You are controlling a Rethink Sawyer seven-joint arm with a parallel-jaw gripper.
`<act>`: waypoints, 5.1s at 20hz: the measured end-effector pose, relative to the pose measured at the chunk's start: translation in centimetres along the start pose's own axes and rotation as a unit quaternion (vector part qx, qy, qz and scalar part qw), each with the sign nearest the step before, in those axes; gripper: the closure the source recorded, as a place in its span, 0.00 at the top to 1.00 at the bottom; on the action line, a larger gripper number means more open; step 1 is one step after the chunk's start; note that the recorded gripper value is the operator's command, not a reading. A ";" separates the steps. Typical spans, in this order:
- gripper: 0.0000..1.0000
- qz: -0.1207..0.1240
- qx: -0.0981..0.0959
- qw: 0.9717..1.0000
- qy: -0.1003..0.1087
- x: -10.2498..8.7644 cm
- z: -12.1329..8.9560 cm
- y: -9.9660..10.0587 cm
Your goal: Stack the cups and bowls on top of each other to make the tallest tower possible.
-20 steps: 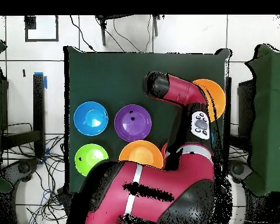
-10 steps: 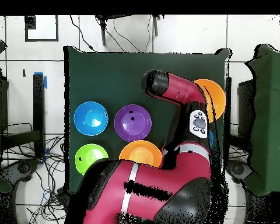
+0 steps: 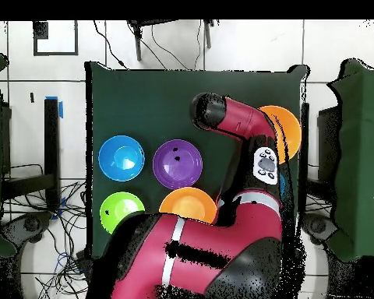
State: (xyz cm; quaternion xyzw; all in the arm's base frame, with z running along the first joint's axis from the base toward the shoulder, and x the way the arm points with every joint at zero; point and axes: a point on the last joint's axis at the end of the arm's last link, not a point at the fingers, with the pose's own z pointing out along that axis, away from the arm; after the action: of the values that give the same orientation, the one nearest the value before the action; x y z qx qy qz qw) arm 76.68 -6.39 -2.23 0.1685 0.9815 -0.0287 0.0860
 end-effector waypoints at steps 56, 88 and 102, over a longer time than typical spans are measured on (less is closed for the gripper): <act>1.00 0.071 0.013 0.997 0.040 4.7 -4.5 -13.1; 1.00 0.022 0.013 1.000 0.015 5.1 -3.4 -12.2; 1.00 0.020 0.009 1.000 0.007 4.5 -4.2 -11.7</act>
State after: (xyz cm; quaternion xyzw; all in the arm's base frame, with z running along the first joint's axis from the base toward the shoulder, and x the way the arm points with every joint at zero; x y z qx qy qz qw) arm 67.95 -15.58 1.40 0.1887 0.9783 -0.0346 0.0781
